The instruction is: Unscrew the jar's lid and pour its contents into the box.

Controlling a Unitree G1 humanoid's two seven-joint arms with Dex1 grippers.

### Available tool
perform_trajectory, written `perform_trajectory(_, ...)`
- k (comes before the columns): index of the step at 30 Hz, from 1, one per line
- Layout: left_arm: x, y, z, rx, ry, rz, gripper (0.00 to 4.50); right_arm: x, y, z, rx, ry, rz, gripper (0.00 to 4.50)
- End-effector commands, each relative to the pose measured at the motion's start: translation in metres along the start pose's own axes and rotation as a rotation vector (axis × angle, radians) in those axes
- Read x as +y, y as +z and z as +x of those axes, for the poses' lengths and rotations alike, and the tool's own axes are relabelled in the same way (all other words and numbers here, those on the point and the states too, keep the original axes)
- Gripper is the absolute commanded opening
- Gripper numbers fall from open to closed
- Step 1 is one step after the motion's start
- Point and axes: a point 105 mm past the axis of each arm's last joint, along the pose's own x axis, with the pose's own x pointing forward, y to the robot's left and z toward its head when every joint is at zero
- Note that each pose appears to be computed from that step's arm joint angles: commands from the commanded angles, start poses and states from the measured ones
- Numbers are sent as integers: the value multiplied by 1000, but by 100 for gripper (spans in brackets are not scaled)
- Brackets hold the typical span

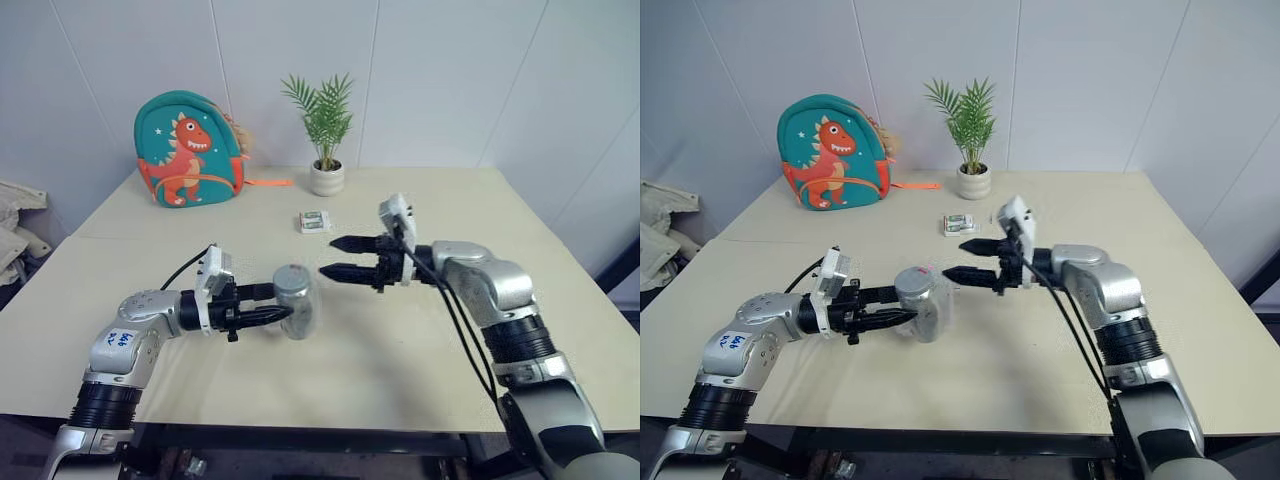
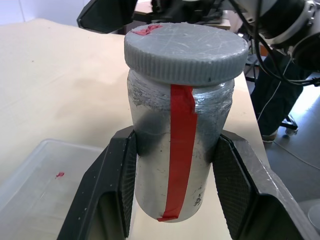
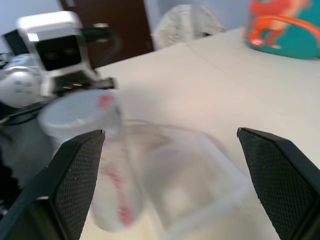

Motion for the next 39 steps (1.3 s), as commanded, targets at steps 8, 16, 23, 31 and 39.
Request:
perform_trajectory(8, -6, 12, 0, -29, -23, 48, 187, 0, 24, -10, -72, 8, -54, 447)
perform_trajectory(16, -6, 11, 1, -28, -26, 44, 187, 48, 35, 23, -101, 174, -78, 447)
perform_trajectory(23, -7, 11, 3, -28, -35, 40, 187, 80, 26, 51, -36, 258, -164, 447)
perform_trajectory(31, -6, 11, 5, -32, -40, 36, 187, 82, 22, 64, -23, 240, -174, 447)
perform_trajectory(39, -7, 12, 6, -32, -43, 36, 187, 66, 23, 61, -28, 190, -169, 447)
